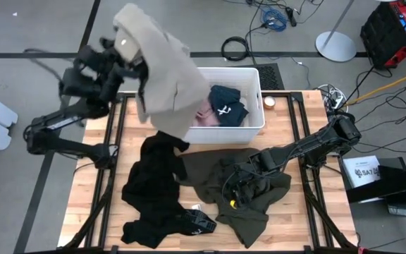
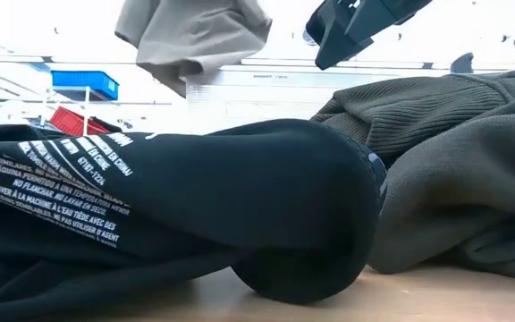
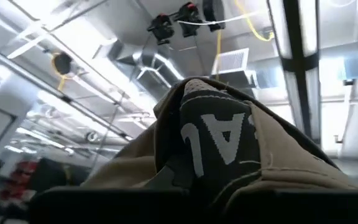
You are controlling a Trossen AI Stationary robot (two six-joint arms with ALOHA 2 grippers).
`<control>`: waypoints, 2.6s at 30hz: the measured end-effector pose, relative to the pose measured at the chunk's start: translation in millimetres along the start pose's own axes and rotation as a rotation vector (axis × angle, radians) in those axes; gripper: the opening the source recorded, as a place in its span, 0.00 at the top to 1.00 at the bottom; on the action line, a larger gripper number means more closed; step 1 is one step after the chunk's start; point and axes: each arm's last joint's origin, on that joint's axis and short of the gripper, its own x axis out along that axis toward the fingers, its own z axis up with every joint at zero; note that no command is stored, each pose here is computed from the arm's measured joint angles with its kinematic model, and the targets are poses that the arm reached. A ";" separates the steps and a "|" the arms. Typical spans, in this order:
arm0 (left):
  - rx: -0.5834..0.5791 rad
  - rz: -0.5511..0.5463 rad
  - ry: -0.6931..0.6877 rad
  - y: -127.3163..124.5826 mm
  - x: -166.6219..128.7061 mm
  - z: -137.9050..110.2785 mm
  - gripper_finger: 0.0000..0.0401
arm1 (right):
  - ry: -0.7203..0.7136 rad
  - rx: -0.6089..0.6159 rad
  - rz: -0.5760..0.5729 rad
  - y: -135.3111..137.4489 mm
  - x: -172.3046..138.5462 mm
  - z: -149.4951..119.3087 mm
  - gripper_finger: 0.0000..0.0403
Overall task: Sort clothes
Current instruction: Put the brown shorts into the white bin
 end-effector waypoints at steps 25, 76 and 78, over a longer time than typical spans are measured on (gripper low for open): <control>-0.037 -0.050 0.566 78.8 85.4 -212.9 0.96 | 0.144 0.051 0.006 6.7 15.5 -34.1 0.48; 0.654 -0.221 1.839 88.0 -47.0 -356.0 0.96 | 0.033 0.036 0.009 3.6 26.7 -38.4 0.48; 0.653 -0.225 1.888 89.1 -53.0 -359.0 0.96 | 0.032 0.041 0.009 3.6 26.7 -38.3 0.48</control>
